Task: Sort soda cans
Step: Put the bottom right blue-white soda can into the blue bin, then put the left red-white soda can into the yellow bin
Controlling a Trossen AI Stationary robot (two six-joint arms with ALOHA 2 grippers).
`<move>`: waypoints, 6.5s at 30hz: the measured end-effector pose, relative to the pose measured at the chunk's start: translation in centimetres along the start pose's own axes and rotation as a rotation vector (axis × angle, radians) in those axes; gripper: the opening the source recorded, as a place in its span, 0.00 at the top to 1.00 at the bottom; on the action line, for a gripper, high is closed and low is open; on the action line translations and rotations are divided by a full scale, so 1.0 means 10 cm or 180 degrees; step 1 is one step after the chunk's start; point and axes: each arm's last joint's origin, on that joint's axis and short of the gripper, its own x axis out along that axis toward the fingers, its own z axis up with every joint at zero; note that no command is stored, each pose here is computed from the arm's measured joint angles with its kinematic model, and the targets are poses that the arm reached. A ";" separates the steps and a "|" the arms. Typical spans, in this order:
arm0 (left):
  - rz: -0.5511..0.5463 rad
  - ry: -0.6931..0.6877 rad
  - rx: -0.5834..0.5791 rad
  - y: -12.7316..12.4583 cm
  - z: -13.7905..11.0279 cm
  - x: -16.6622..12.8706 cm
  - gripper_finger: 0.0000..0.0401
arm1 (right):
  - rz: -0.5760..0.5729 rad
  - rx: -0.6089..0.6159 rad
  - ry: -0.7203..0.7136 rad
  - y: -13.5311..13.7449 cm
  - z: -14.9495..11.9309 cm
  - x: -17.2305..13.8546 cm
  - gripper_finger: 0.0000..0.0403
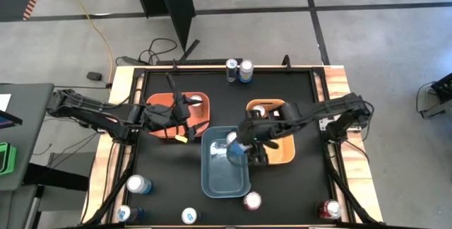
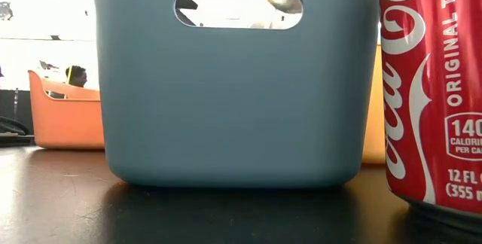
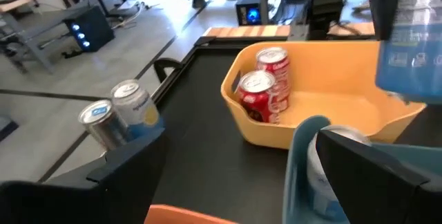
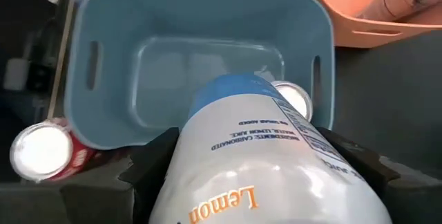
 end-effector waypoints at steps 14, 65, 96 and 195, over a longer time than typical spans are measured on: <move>0.0078 0.0069 0.0026 0.07 0.00 -0.09 0.09 | 0.0197 -0.0340 0.0687 0.14 0.06 0.97 0.23; 0.0065 0.0152 -0.0007 0.10 -0.03 -0.16 0.09 | 0.0150 -0.0428 0.1108 0.22 0.02 1.63 0.11; 0.0066 0.0190 -0.0029 0.10 -0.04 -0.16 0.09 | -0.0068 -0.0628 0.1103 0.51 0.17 1.14 0.12; -0.0636 0.0377 0.0377 -0.48 0.19 0.05 0.09 | -0.0361 0.1582 0.0414 1.98 -0.43 0.76 0.02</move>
